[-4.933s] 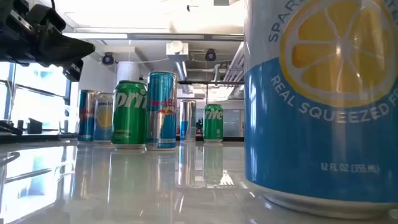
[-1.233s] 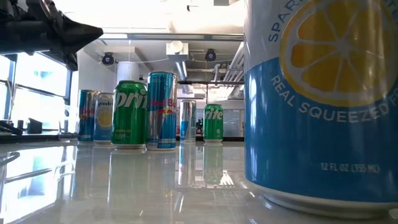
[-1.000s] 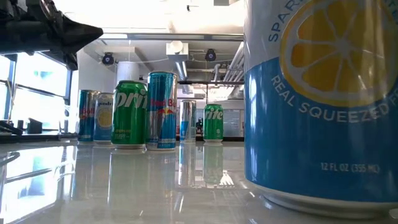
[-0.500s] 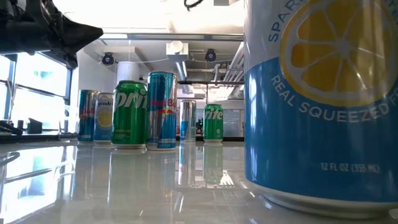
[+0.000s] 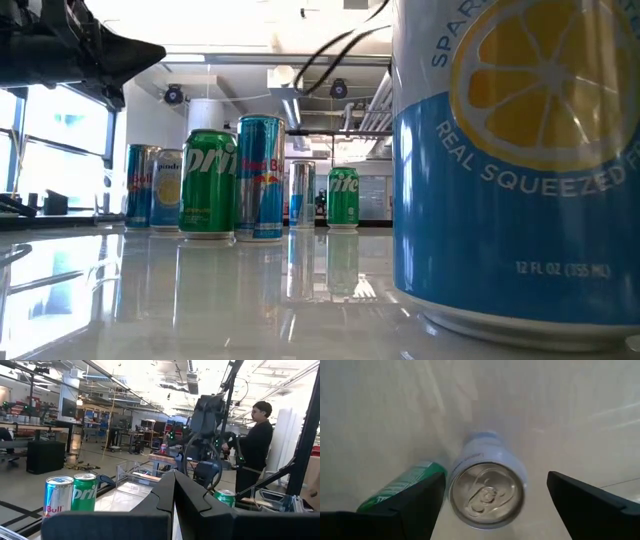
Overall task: Sort soda cans
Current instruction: Put the top right blue white can into the top right transparent bin
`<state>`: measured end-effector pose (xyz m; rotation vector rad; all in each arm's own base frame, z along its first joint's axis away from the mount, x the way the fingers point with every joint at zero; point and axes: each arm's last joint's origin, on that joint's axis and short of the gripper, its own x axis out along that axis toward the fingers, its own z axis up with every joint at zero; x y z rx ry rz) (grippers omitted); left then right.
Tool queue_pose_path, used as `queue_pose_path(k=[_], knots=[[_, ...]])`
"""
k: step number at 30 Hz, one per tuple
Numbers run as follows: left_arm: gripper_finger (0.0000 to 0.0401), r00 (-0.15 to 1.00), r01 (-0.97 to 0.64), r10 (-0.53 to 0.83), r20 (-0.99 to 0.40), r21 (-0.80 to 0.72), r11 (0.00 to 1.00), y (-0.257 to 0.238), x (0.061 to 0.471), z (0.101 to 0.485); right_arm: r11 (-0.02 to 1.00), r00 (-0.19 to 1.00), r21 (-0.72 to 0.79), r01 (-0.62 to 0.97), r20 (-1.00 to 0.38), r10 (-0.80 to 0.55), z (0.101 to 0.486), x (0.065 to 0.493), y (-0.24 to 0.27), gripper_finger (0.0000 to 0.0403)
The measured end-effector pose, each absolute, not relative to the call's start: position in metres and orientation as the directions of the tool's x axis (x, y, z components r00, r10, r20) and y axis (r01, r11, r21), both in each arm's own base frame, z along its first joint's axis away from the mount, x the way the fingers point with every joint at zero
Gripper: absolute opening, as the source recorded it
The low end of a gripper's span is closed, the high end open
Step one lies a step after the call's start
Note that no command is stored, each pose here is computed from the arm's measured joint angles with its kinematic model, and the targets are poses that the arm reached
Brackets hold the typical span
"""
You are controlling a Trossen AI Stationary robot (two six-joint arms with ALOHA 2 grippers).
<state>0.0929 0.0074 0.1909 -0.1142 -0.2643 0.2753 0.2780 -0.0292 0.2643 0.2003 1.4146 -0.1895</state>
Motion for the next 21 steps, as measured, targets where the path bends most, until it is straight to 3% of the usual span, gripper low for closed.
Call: queue_pose_path(k=[13, 21], knots=[[0.0001, 0.928, -0.248, 0.283, 0.242, -0.166, 0.954, 0.007, 0.093, 0.191, 0.982, 0.127, 0.016, 0.190, -0.992, -0.008, 0.226, 0.273, -0.026, 0.0344], [0.0001, 0.928, -0.248, 0.283, 0.242, -0.165, 0.955, 0.007, 0.093, 0.191, 0.981, 0.147, 0.007, 0.196, -0.989, -0.022, 0.225, 0.274, -0.027, 0.0281]])
